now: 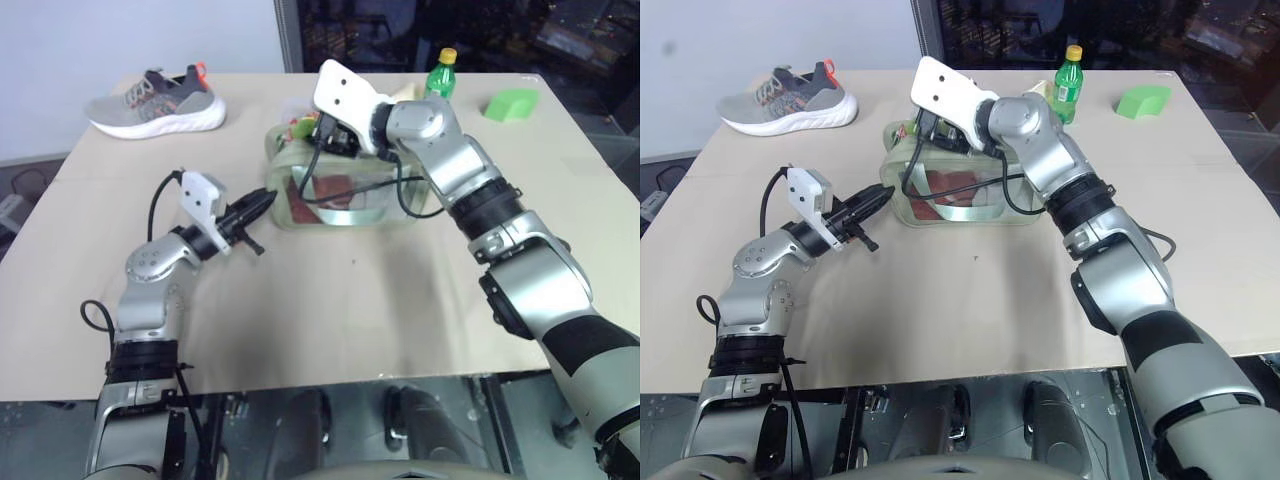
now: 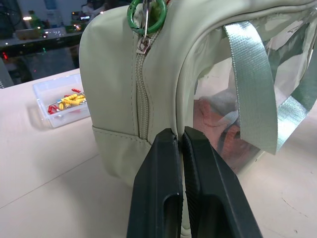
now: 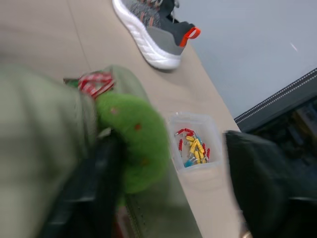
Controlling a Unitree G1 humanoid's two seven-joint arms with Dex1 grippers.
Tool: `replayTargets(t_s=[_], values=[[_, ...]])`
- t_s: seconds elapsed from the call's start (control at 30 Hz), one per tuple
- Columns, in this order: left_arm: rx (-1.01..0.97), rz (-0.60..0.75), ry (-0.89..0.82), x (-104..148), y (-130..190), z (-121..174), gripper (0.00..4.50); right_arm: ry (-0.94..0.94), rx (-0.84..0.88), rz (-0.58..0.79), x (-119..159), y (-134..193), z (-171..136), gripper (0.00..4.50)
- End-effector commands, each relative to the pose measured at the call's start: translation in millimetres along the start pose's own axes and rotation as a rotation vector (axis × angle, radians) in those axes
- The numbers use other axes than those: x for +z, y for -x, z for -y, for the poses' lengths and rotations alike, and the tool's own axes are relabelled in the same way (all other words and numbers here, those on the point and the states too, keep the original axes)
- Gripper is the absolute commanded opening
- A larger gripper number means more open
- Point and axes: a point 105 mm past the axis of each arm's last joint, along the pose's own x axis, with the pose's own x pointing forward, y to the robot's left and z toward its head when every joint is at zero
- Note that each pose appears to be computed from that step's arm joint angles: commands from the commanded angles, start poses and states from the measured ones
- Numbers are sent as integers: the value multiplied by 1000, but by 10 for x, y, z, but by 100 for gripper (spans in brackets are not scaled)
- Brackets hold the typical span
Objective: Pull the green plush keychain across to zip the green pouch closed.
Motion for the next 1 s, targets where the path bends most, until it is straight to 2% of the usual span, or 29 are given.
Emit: replayTargets(t_s=[0.03, 0.1, 0.13, 0.43, 0.6, 0.87, 1.0], values=[[-9, 54, -59, 183, -16, 26, 0, 77, 7, 48, 194, -10, 38, 121], [-4, 53, -58, 175, -9, 23, 0, 80, 9, 79, 258, -5, 38, 31], [0, 50, -56, 165, -6, 21, 0, 79, 8, 99, 303, 5, 49, 9], [48, -60, -26, -125, 38, 20, 0, 13, -89, 173, 551, 134, 313, 9], [87, -90, -7, -219, 58, -21, 0, 13, -137, 144, 589, 229, 471, 9], [134, -106, 7, -287, 106, -67, 0, 66, -344, 7, 231, 569, 938, 9], [157, -114, 17, -326, 140, -59, 0, 101, -439, -89, -77, 803, 1110, 9]])
